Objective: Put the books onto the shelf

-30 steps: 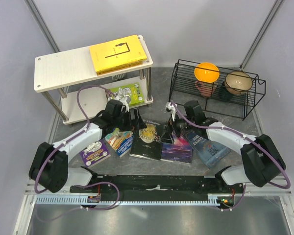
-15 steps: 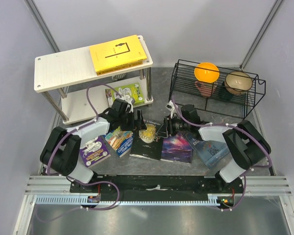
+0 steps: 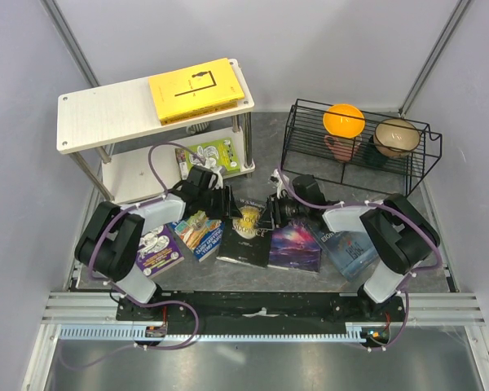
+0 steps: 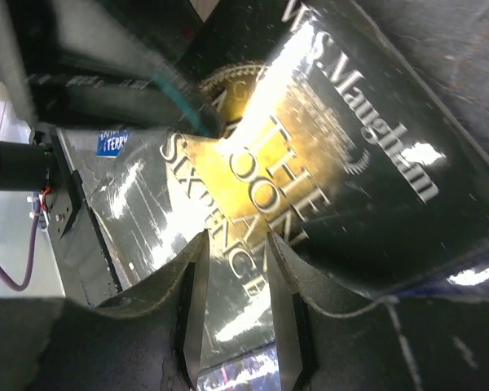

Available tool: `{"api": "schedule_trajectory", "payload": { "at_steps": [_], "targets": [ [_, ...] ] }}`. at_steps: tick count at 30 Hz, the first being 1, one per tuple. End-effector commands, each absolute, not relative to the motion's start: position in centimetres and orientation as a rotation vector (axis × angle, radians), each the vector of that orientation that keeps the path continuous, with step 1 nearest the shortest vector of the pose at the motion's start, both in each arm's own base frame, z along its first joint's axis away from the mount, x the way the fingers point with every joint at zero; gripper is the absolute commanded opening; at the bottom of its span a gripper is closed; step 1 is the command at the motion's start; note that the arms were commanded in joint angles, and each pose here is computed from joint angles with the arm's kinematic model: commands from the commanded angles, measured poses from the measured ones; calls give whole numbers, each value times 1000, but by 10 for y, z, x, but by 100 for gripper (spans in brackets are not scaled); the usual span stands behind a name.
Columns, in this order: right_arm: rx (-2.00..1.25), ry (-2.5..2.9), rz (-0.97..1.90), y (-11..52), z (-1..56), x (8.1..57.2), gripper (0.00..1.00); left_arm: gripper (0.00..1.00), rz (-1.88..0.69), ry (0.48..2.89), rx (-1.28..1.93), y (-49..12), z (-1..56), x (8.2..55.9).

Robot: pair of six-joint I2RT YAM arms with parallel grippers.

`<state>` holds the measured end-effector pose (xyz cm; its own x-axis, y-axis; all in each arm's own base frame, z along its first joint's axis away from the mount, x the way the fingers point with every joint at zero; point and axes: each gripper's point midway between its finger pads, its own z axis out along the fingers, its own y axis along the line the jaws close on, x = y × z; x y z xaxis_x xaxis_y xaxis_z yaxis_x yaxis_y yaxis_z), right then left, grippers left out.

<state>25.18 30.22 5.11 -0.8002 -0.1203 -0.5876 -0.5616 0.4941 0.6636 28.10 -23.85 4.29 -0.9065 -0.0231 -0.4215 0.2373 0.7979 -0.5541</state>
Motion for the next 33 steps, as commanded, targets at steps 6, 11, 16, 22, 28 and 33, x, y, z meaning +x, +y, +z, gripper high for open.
{"api": "schedule_trajectory", "payload": {
  "at_steps": [6, 11, 16, 22, 28, 33],
  "targets": [
    [-731, 2198, 1236, 313, 68, 239, 42, 2, -1150, 2349, 153, -263, 117, 273],
    [-974, 1964, 1278, 321, 124, 220, 48, 2, -1206, 2269, 123, -256, 146, 254],
    [-1338, 1866, 1153, 311, 153, 211, 63, 2, -1315, 2160, 42, -249, 182, 231],
    [-1573, 1819, 858, 281, 183, 225, 87, 1, -1388, 2012, 70, -241, 213, 208],
    [-1365, 1825, 816, 267, 235, 244, 98, 2, -1462, 1871, 18, -231, 245, 192],
    [-1131, 1889, 921, 258, 258, 247, 98, 2, -1524, 1722, -40, -222, 286, 185]
  ]
}}
